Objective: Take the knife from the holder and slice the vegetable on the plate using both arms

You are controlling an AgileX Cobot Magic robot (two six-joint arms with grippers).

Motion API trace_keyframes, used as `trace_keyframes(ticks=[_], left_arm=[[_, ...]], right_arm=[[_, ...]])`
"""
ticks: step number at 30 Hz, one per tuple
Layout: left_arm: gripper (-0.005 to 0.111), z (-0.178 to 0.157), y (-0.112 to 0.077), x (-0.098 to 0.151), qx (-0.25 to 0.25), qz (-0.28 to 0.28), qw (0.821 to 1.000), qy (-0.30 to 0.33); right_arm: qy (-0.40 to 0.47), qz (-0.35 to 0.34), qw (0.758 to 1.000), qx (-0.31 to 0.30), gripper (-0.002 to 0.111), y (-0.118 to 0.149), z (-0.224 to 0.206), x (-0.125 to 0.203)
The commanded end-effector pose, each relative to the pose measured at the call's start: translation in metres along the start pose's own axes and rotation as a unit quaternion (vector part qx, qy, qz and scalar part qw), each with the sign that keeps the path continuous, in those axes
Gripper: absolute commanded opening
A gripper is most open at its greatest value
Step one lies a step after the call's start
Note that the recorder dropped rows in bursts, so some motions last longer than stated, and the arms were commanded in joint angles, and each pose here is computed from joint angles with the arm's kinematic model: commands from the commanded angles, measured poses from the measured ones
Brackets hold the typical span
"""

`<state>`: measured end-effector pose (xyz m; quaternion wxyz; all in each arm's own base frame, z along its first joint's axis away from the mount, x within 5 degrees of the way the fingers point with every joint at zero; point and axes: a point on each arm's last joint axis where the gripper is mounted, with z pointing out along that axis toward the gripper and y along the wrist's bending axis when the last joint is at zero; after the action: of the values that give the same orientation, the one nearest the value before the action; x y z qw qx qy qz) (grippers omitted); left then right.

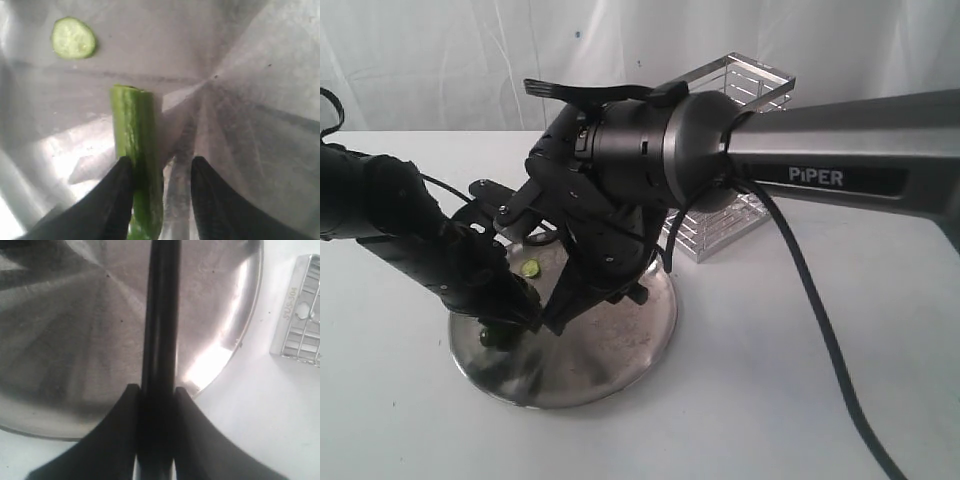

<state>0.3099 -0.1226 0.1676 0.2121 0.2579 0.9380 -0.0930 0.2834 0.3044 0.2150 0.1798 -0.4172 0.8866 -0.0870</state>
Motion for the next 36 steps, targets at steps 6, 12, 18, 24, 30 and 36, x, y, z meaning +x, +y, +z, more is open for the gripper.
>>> trace_keyframes(ticks=[6, 12, 18, 24, 30, 36], left_arm=[[0.043, 0.017, -0.015, 0.003, 0.021, 0.004, 0.999, 0.027], [0.043, -0.003, -0.017, -0.002, 0.017, 0.024, 0.999, 0.013], [0.043, -0.039, -0.021, -0.006, 0.011, 0.045, 0.999, -0.014], [0.043, -0.075, -0.017, -0.005, -0.039, 0.069, 0.996, -0.029], [0.043, -0.104, -0.003, -0.001, -0.142, 0.046, 0.988, -0.037], [0.043, -0.107, 0.000, 0.000, -0.161, 0.031, 0.986, -0.034]], right_arm=[[0.007, 0.030, 0.999, 0.019, 0.000, -0.011, -0.006, 0.003], [-0.012, 0.053, 0.998, 0.026, 0.000, -0.017, -0.020, 0.003], [-0.026, 0.075, 0.997, 0.026, 0.000, -0.021, -0.034, 0.005], [-0.007, 0.080, 0.997, 0.018, 0.000, -0.018, -0.030, 0.010], [0.028, 0.080, 0.996, -0.003, 0.000, -0.008, -0.015, 0.025], [0.015, 0.094, 0.995, -0.037, 0.000, 0.001, -0.008, 0.026]])
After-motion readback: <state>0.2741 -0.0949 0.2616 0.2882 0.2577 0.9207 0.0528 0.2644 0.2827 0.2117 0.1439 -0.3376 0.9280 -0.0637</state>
